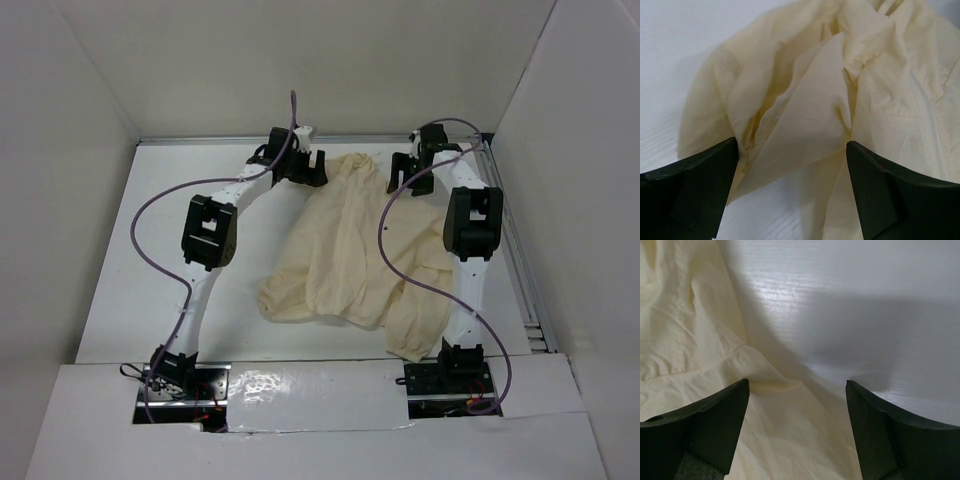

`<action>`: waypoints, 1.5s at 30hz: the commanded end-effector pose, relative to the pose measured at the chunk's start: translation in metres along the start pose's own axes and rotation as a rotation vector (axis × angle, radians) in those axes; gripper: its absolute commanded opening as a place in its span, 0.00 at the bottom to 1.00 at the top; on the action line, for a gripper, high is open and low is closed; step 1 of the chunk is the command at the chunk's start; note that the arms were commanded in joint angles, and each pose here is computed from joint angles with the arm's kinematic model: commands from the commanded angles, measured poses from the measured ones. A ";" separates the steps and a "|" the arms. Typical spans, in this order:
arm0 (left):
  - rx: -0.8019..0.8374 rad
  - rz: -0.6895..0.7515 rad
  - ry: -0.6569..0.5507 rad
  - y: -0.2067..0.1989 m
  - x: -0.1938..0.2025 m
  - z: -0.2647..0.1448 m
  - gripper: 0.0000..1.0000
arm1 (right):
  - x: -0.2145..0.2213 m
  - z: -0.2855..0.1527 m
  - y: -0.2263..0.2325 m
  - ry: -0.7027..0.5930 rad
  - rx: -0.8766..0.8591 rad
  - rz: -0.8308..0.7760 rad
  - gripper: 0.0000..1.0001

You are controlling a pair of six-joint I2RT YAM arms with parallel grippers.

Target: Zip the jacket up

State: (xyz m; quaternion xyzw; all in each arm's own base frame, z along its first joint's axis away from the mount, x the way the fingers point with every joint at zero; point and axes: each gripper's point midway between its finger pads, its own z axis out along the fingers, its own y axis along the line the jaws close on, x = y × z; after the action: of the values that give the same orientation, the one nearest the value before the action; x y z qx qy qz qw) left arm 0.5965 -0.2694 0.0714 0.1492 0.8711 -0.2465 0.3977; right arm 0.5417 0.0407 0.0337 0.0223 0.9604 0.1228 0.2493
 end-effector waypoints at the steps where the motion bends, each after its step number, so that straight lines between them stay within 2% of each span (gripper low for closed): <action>1: 0.135 0.194 -0.085 -0.017 -0.012 0.020 0.99 | -0.007 -0.002 0.006 -0.004 -0.029 -0.033 0.84; 2: 0.159 0.211 -0.084 -0.020 -0.010 0.022 0.99 | -0.007 -0.002 0.006 -0.004 -0.031 -0.032 0.83; 3: 0.165 0.212 -0.084 -0.020 -0.008 0.024 0.97 | -0.009 -0.003 0.009 -0.009 -0.045 -0.036 0.72; 4: 0.167 0.217 -0.091 -0.020 -0.007 0.027 0.85 | -0.010 -0.004 0.010 -0.011 -0.050 -0.043 0.67; 5: 0.153 0.210 -0.081 -0.015 -0.002 0.033 0.62 | -0.011 -0.004 0.010 -0.017 -0.049 -0.043 0.63; 6: 0.138 0.197 -0.095 -0.013 -0.007 0.033 0.43 | -0.014 -0.007 0.011 -0.028 -0.053 -0.051 0.49; 7: 0.117 0.191 -0.102 -0.010 -0.010 0.034 0.01 | -0.014 -0.008 0.012 -0.032 -0.054 -0.053 0.44; 8: 0.094 0.189 -0.113 -0.008 -0.016 0.032 0.00 | -0.019 -0.010 0.011 -0.052 -0.052 -0.056 0.30; 10: 0.093 0.210 -0.152 -0.015 -0.037 0.019 0.00 | -0.025 -0.019 0.013 -0.080 -0.045 -0.051 0.16; 11: 0.072 0.204 -0.165 -0.014 -0.044 0.014 0.00 | -0.030 -0.022 0.013 -0.105 -0.034 -0.044 0.00; 14: 0.043 0.217 -0.261 -0.026 -0.092 -0.025 0.00 | -0.045 -0.051 0.017 -0.178 -0.016 -0.042 0.00; 15: 0.048 0.226 -0.274 -0.030 -0.098 -0.036 0.00 | -0.052 -0.071 0.020 -0.226 -0.005 -0.044 0.00; 16: 0.050 0.245 -0.342 -0.044 -0.128 -0.069 0.00 | -0.054 -0.080 0.037 -0.257 -0.009 -0.069 0.00; 17: 0.050 0.248 -0.334 -0.047 -0.122 -0.077 0.00 | -0.074 -0.117 0.049 -0.364 -0.004 -0.087 0.00; 18: 0.033 0.249 -0.364 -0.051 -0.134 -0.093 0.00 | -0.064 -0.121 0.048 -0.365 0.019 -0.071 0.00; 19: 0.028 0.263 -0.426 -0.068 -0.159 -0.130 0.00 | -0.069 -0.137 0.044 -0.417 0.087 -0.062 0.00; 20: 0.011 0.252 -0.423 -0.068 -0.157 -0.140 0.00 | -0.083 -0.180 0.062 -0.531 0.090 -0.084 0.00; 21: -0.008 0.246 -0.444 -0.072 -0.164 -0.158 0.00 | -0.073 -0.187 0.058 -0.545 0.137 -0.072 0.00; 22: -0.040 0.241 -0.478 -0.076 -0.173 -0.192 0.00 | -0.081 -0.234 0.060 -0.658 0.192 -0.066 0.00; 23: -0.054 0.238 -0.497 -0.078 -0.177 -0.210 0.00 | -0.084 -0.258 0.073 -0.731 0.193 -0.080 0.00; 24: -0.077 0.236 -0.528 -0.081 -0.184 -0.231 0.00 | -0.076 -0.268 0.072 -0.751 0.213 -0.075 0.00; 25: -0.087 0.248 -0.585 -0.091 -0.192 -0.271 0.00 | -0.076 -0.316 0.077 -0.856 0.234 -0.068 0.00; 26: -0.099 0.251 -0.614 -0.095 -0.196 -0.291 0.00 | -0.068 -0.332 0.085 -0.891 0.232 -0.074 0.00; 27: -0.110 0.263 -0.693 -0.110 -0.209 -0.339 0.00 | -0.064 -0.351 0.088 -0.928 0.235 -0.078 0.00; 28: -0.117 0.277 -0.715 -0.115 -0.208 -0.358 0.00 | -0.055 -0.392 0.094 -1.004 0.235 -0.072 0.00; 29: -0.125 0.282 -0.752 -0.121 -0.212 -0.379 0.00 | -0.050 -0.413 0.099 -1.044 0.221 -0.071 0.00; 30: -0.138 0.295 -0.834 -0.135 -0.219 -0.427 0.00 | -0.041 -0.450 0.102 -1.112 0.197 -0.059 0.00; 32: -0.131 0.317 -0.918 -0.151 -0.224 -0.475 0.00 | -0.029 -0.491 0.111 -1.178 0.156 -0.052 0.00; 33: -0.112 0.348 -1.001 -0.171 -0.227 -0.524 0.00 | -0.018 -0.523 0.113 -1.237 0.122 -0.048 0.00; 34: -0.099 0.366 -1.041 -0.182 -0.228 -0.549 0.00 | -0.012 -0.548 0.119 -1.275 0.081 -0.052 0.00; 35: -0.080 0.385 -1.077 -0.194 -0.227 -0.573 0.00 | -0.005 -0.566 0.128 -1.303 0.018 -0.076 0.00; 36: -0.055 0.414 -1.157 -0.212 -0.225 -0.618 0.00 | 0.009 -0.592 0.137 -1.343 -0.055 -0.106 0.00; 37: -0.029 0.435 -1.180 -0.222 -0.221 -0.637 0.00 | 0.019 -0.615 0.142 -1.371 -0.110 -0.118 0.00; 39: 0.007 0.485 -1.296 -0.247 -0.215 -0.700 0.00 | 0.047 -0.650 0.160 -1.409 -0.258 -0.210 0.00; 41: 0.038 0.528 -1.341 -0.262 -0.211 -0.730 0.00 | 0.064 -0.687 0.166 -1.473 -0.337 -0.244 0.00; 42: 0.053 0.545 -1.418 -0.275 -0.209 -0.768 0.00 | 0.075 -0.699 0.171 -1.487 -0.385 -0.280 0.00; 43: 0.071 0.566 -1.426 -0.281 -0.206 -0.776 0.00 | 0.082 -0.722 0.169 -1.535 -0.403 -0.278 0.00; 45: 0.104 0.600 -1.479 -0.294 -0.204 -0.801 0.00 | 0.094 -0.736 0.180 -1.543 -0.469 -0.341 0.00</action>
State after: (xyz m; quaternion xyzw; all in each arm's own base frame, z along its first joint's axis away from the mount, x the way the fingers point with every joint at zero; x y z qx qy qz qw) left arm 0.1437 -0.1121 0.7339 0.2049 0.3612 -0.2303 0.8801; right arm 0.1291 0.0581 0.6462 -0.0615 0.4766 0.2234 0.8480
